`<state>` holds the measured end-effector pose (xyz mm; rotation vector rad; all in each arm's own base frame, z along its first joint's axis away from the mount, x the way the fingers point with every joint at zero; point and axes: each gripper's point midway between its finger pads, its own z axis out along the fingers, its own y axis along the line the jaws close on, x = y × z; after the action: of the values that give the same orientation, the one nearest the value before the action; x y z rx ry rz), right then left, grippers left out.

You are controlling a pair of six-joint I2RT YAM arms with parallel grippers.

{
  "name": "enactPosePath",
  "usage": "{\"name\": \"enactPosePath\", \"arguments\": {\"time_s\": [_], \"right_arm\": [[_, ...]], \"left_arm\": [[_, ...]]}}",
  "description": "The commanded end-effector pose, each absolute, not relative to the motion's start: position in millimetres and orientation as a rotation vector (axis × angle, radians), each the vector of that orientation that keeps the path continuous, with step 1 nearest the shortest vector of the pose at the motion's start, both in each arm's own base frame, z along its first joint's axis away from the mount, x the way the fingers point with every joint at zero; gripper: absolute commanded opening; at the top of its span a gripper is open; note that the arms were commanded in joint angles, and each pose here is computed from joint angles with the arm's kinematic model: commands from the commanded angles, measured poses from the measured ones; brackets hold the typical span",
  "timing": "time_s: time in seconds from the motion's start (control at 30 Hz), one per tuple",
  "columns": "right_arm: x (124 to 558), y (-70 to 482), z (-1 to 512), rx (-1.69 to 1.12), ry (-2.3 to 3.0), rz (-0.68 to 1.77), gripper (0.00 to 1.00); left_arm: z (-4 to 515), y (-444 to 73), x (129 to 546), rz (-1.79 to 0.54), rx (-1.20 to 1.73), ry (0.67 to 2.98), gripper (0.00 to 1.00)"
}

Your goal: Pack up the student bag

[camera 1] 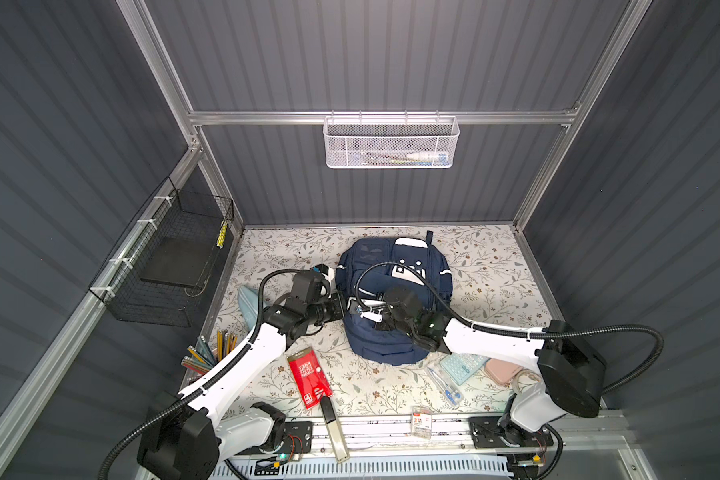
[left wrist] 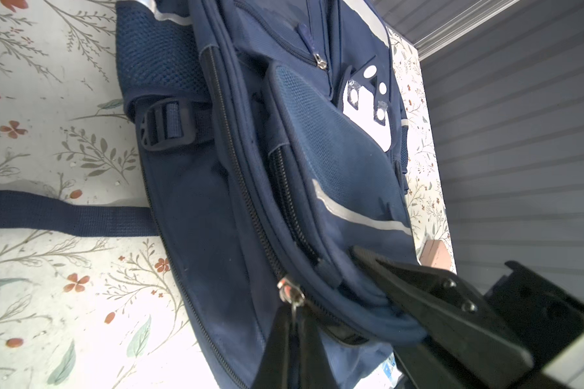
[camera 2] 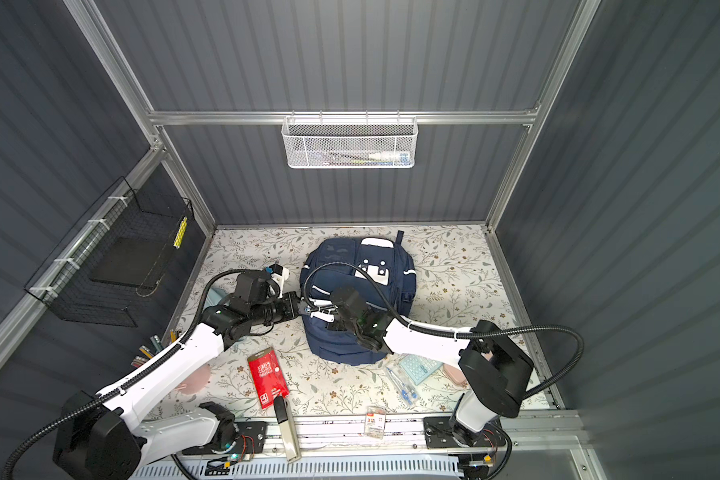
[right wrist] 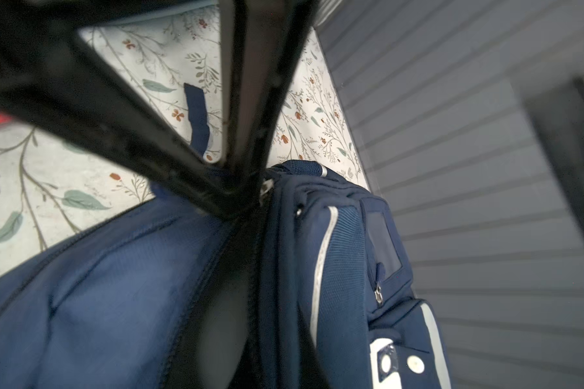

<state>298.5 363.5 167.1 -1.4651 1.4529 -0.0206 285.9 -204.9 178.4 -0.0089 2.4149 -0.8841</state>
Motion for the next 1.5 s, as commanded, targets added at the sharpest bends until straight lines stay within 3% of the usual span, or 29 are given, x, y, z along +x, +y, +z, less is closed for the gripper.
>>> {"name": "enactPosePath", "arguments": {"time_s": [0.0,0.37,0.5,0.7,0.73,0.8,0.87,0.97,1.07,1.17,1.3,1.47], "right_arm": [[280,368,182,-1.57,1.327,0.173,0.0],[238,359,224,-1.704,1.115,0.337,0.0],[245,357,218,-1.7,1.126,0.301,0.0],[269,354,198,-1.683,1.179,0.193,0.02],[273,354,196,-1.676,1.193,0.176,0.06],[276,353,192,-1.673,1.214,0.16,0.17],[277,354,192,-1.655,1.242,0.167,0.25],[273,357,193,-1.626,1.283,0.165,0.36],[264,355,195,-1.602,1.37,0.174,0.41],[267,341,208,-1.426,1.475,0.175,0.48],[267,304,207,-1.24,1.598,0.121,0.5],[244,273,211,-1.01,1.771,0.195,0.59]], "left_arm": [[197,-185,312,-0.829,-0.001,2.346,0.0],[156,-141,394,-0.584,-0.161,2.373,0.0],[153,-116,418,-0.399,-0.204,2.353,0.0],[156,-103,438,-0.41,-0.193,2.352,0.01],[162,-106,436,-0.434,-0.178,2.34,0.08],[174,-114,427,-0.51,-0.159,2.306,0.36],[179,-115,415,-0.544,-0.166,2.293,0.55],[183,-118,401,-0.584,-0.151,2.295,0.65],[193,-130,387,-0.635,-0.062,2.307,0.86],[213,-159,366,-0.665,0.123,2.281,0.99],[239,-203,333,-0.693,0.355,2.209,1.0],[228,-226,314,-0.694,0.491,2.237,1.0]]}}
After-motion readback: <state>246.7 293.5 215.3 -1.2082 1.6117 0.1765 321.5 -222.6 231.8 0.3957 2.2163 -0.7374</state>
